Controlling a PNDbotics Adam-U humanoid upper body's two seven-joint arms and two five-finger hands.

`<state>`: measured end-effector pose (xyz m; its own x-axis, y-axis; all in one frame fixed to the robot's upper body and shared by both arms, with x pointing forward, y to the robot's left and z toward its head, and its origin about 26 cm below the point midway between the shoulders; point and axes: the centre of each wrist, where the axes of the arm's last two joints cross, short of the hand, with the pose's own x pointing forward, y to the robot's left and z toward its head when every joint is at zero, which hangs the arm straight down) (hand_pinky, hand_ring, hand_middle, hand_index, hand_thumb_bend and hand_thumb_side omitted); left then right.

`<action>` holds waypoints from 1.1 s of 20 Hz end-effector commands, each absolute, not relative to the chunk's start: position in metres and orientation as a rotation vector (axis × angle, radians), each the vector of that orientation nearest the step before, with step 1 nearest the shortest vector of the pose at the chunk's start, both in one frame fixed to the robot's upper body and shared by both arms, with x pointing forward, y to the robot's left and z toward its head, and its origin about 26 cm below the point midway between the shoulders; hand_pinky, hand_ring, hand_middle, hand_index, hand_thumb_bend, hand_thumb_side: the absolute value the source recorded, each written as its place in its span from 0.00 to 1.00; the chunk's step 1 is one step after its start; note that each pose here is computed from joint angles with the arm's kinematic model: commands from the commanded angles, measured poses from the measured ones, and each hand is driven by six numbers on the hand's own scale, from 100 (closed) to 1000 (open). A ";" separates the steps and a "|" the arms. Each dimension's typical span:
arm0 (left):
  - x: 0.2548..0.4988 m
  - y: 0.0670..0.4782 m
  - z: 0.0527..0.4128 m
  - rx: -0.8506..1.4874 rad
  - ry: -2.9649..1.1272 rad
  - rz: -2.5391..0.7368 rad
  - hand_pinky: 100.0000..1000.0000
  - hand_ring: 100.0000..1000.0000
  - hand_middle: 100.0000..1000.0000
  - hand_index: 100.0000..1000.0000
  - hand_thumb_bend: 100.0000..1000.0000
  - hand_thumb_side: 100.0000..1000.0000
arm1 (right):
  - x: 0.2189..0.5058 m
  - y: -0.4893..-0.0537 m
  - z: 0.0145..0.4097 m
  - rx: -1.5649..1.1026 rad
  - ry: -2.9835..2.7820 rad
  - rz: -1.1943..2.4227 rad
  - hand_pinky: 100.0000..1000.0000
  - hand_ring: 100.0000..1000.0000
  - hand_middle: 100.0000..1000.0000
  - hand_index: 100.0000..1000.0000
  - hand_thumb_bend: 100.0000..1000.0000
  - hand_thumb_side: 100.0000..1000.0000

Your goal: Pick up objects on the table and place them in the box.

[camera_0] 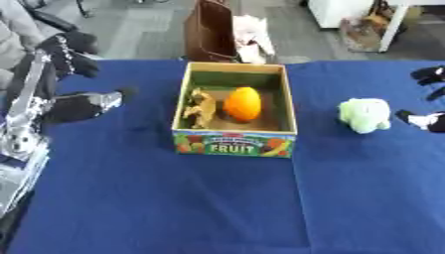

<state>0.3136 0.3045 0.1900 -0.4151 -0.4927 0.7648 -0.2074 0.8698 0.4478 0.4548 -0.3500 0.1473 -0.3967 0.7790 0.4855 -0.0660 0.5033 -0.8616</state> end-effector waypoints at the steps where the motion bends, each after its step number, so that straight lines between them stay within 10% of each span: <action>1: 0.310 0.307 0.196 0.520 -2.026 -0.342 0.54 0.52 0.56 0.71 0.78 0.00 | 0.463 -0.348 0.151 -0.636 -1.731 1.073 0.59 0.80 0.76 0.82 0.42 0.07; 16: 0.314 0.300 0.178 0.451 -1.962 -0.381 0.53 0.51 0.55 0.72 0.79 0.01 | 0.480 -0.318 0.124 -0.660 -1.689 1.053 0.60 0.80 0.76 0.82 0.41 0.08; 22: 0.314 0.297 0.176 0.432 -1.955 -0.401 0.53 0.51 0.55 0.72 0.79 0.01 | 0.483 -0.313 0.120 -0.742 -1.681 0.989 0.78 0.91 0.83 0.84 0.42 0.11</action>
<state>0.3139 0.2965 0.1686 -0.3699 -0.4617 0.8063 -0.1157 0.8839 0.4530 0.4791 -0.3100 0.1058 -0.3032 0.8286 0.4706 -0.0331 0.4844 -0.8742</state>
